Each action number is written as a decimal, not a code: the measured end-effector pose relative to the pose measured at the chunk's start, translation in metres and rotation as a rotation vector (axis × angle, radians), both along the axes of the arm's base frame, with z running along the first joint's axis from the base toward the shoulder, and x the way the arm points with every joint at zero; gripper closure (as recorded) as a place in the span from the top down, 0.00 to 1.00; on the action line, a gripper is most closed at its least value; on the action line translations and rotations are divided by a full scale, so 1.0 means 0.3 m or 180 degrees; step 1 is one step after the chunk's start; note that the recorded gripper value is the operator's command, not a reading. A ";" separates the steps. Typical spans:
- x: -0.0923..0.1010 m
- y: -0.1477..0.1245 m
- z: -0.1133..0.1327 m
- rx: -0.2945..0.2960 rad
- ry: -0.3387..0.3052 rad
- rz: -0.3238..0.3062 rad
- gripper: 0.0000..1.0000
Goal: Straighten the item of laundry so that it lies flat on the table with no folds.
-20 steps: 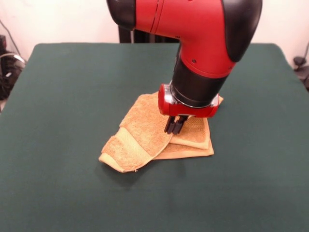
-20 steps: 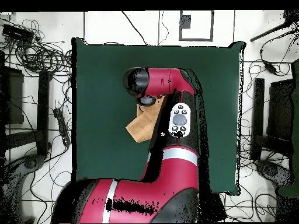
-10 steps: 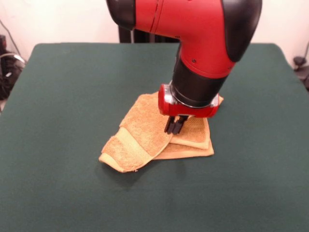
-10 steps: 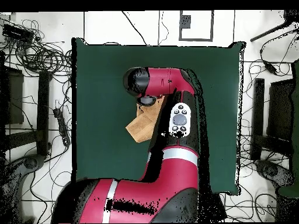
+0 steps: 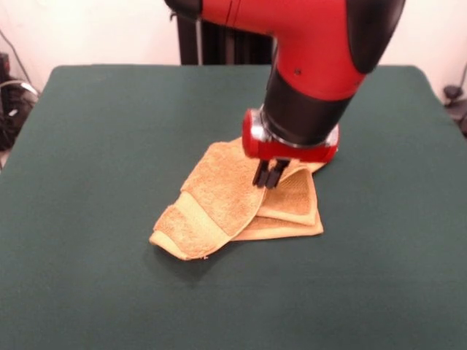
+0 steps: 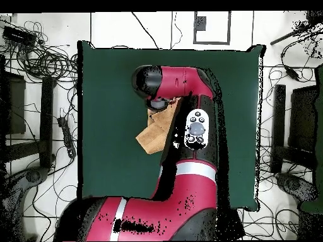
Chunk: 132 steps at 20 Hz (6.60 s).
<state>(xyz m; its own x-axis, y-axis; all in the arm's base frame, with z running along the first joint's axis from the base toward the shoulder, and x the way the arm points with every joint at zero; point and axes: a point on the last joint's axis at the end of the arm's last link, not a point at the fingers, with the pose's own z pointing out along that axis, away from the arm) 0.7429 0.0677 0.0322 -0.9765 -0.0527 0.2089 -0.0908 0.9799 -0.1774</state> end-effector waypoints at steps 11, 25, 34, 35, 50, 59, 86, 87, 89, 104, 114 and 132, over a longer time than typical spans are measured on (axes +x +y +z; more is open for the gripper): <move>0.109 0.004 0.362 0.0124 0.0243 -0.0240 0.00; 0.143 0.010 0.341 0.0095 0.0101 -0.0177 0.00; 0.090 0.025 0.140 0.0078 0.0353 -0.0147 0.00; 0.084 0.027 0.123 0.0077 0.0376 -0.0144 0.00; 0.023 0.041 -0.026 0.0065 0.0585 -0.0120 0.00; 0.022 0.041 -0.027 0.0063 0.0586 -0.0118 0.00; 0.020 0.035 -0.030 0.0032 0.0590 -0.0101 0.00; 0.019 0.035 -0.030 0.0029 0.0590 -0.0100 0.00; 0.019 0.034 -0.031 0.0026 0.0590 -0.0098 0.00; 0.015 0.015 -0.049 0.0009 0.0544 -0.0089 0.00; 0.024 0.009 -0.066 0.0009 0.0416 -0.0062 0.00; -0.018 -0.023 -0.105 0.0043 0.0471 -0.0109 0.00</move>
